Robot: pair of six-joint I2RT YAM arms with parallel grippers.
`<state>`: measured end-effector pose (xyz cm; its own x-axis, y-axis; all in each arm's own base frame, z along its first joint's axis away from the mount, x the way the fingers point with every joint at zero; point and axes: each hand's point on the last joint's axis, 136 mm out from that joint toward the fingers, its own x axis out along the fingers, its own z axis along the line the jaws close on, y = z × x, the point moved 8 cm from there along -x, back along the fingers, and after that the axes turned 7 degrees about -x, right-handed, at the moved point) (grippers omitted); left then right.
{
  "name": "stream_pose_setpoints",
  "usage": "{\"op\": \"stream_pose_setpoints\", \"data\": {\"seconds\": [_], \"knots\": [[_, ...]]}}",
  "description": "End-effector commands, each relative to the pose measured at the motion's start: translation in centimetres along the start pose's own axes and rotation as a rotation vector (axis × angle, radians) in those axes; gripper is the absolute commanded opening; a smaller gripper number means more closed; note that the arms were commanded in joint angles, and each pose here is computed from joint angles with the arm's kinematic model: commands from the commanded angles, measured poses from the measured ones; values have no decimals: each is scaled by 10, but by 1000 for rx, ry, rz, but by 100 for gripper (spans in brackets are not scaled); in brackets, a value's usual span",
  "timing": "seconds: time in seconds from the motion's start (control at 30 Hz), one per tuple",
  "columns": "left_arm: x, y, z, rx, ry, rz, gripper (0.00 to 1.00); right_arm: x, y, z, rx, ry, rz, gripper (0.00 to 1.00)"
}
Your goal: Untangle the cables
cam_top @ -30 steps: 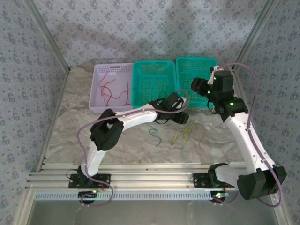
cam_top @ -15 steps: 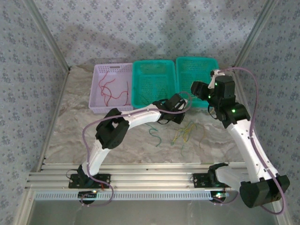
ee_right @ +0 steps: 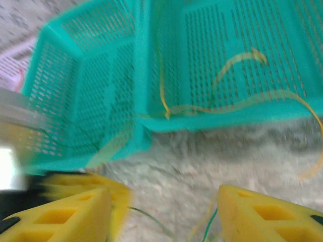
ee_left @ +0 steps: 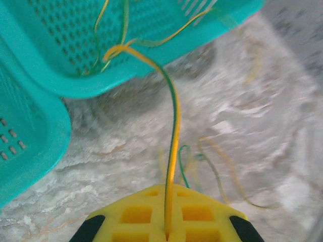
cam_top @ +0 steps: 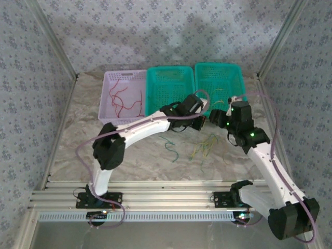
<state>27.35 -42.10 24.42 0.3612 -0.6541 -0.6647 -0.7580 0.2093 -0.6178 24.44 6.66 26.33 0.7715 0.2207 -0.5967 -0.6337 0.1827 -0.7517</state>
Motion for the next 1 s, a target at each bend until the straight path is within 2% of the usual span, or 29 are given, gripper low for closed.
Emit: {"op": "stream_pose_setpoints", "data": {"seconds": [0.0,0.3,0.67,0.97], "knots": [[-46,-20,-26,-11,84,-88,0,1,23,-7,48,28,52,59],[-93,-24,-30,-36,107,-133,0,-13,45,-16,74,54,65,58],[-157,-28,-40,-55,195,-196,0,3,44,-5,69,-69,58,56],[-201,-15,-29,-27,164,-264,0,5,35,-7,58,-41,24,56]]}}
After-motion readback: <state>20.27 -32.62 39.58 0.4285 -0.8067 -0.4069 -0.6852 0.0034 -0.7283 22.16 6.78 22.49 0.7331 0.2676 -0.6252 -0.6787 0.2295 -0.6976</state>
